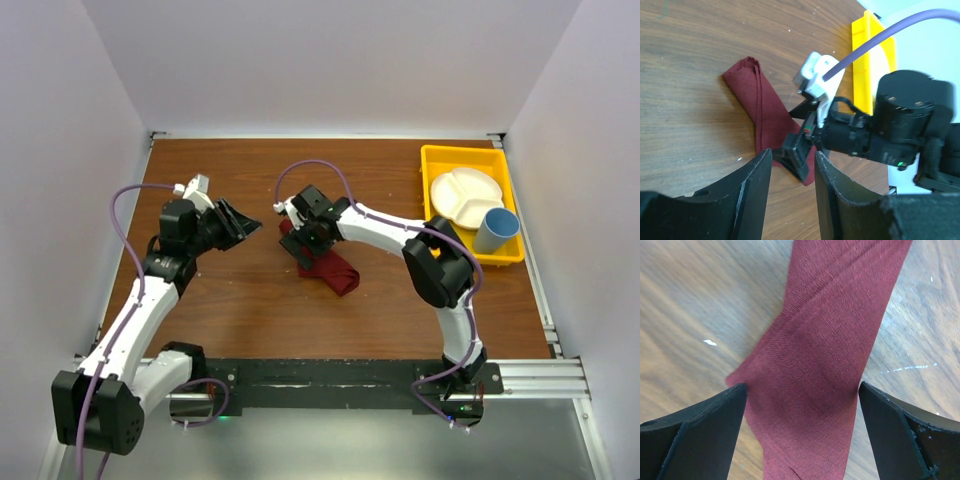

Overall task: Fold the napkin, place the utensils inside, and roll it up
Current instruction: Roll the napkin with the utensil

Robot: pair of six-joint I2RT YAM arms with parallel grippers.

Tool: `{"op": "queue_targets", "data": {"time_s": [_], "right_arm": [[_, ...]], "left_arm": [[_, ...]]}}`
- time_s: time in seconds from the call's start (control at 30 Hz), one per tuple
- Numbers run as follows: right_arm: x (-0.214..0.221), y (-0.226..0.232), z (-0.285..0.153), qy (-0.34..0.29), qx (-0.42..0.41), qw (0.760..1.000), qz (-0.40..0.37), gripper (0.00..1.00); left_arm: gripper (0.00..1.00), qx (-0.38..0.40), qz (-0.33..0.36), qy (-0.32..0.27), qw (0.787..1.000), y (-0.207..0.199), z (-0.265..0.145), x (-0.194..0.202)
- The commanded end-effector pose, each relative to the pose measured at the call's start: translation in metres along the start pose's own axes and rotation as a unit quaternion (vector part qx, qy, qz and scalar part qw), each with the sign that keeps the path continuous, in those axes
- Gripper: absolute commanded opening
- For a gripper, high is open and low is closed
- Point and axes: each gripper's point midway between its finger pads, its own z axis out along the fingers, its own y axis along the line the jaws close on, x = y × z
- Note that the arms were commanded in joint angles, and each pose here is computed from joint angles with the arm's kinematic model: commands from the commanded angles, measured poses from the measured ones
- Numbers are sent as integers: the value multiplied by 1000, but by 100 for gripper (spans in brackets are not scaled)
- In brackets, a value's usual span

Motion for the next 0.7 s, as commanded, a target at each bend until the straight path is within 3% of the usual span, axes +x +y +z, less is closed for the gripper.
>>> {"op": "queue_targets", "data": {"time_s": [0.0,0.27,0.43,0.5,0.67], "right_arm": [[4,-9,-1,-2,55,998,-20,98],[7,-2,9,3,65,997,-31,90],[11,3,15,8,56,998,-33,74],[14,9,20,11,37,999,-38,65],[19,39,23,8,-29,997,-77,54]], "left_arm": [[45,20,11,-24,999,-17,-10,-15],[45,44,21,-50,998,-46,-25,-38],[45,58,26,-64,996,-65,-37,-51],[45,62,28,-68,995,-70,-42,-53],[45,71,34,-77,994,-81,-52,-59]]}}
